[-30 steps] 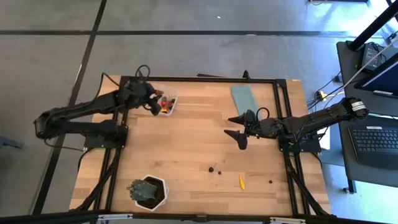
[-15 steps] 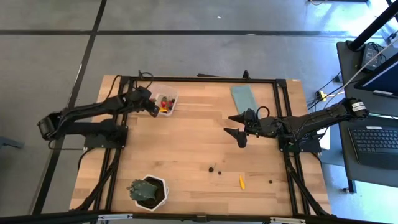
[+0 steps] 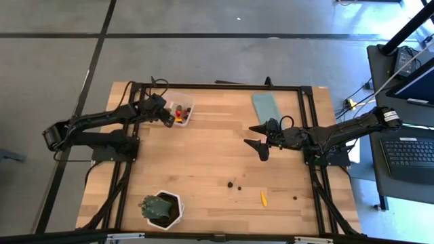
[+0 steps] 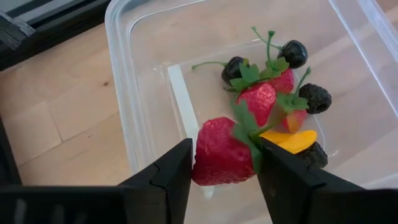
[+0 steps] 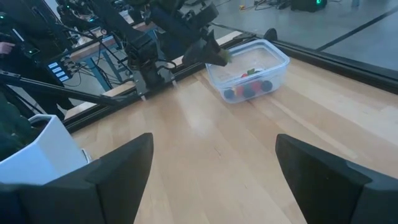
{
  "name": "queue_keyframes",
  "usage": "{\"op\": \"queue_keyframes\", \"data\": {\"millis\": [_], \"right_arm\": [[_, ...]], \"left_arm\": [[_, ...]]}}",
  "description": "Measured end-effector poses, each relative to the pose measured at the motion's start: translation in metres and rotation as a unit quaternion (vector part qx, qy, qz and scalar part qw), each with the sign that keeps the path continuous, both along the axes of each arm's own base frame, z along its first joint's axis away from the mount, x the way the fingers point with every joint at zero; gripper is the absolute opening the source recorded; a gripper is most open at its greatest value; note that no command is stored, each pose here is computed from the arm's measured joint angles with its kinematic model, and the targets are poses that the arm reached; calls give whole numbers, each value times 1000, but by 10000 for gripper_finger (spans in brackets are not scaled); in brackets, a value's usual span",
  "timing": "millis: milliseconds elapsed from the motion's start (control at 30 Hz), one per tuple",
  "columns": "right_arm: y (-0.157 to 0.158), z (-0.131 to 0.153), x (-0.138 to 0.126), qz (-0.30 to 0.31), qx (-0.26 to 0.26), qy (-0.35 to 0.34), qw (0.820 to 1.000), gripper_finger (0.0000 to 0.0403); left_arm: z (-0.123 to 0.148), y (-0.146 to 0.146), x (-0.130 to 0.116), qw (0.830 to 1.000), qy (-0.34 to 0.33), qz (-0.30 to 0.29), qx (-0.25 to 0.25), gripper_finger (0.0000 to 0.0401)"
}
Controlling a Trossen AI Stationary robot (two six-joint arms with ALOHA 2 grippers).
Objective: Pick and placing Produce into tupperware
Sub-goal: Put the red strawberry into the transparent bin, then put the black cherry into the transparent bin
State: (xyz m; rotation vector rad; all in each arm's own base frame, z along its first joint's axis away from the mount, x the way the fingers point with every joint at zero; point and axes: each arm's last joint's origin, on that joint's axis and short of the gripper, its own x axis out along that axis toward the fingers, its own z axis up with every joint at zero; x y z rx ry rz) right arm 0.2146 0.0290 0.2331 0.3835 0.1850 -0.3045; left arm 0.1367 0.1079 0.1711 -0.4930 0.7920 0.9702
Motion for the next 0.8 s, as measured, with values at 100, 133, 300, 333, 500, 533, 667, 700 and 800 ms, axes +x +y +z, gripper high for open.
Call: {"op": "queue_keyframes", "data": {"millis": [100,133,300,333,500,533,667,700,800], "right_arm": [[0,0,0,0,0,0,1000,339],[0,0,0,0,0,0,1000,339],[0,0,0,0,-2,0,1000,339],[0,0,0,0,-2,0,1000,339],[0,0,0,1,-2,1,1000,339],[0,0,0,1,-2,1,1000,339],[0,0,0,1,-2,2,1000,339],[0,0,0,1,-3,2,1000,339],[0,0,0,1,-5,3,1000,339]], "left_arm": [[0,0,0,1000,0,0,0,167],[0,0,0,1000,0,0,0,168],[0,0,0,1000,-1,-1,-1,167],[0,0,0,1000,-1,-1,-1,166],[21,-2,8,996,-51,-73,-4,174],[33,-3,13,991,-79,-107,6,175],[79,-16,28,956,-172,-234,32,184],[91,-21,31,946,-189,-261,38,187],[115,-37,40,915,-219,-336,51,200]]}}
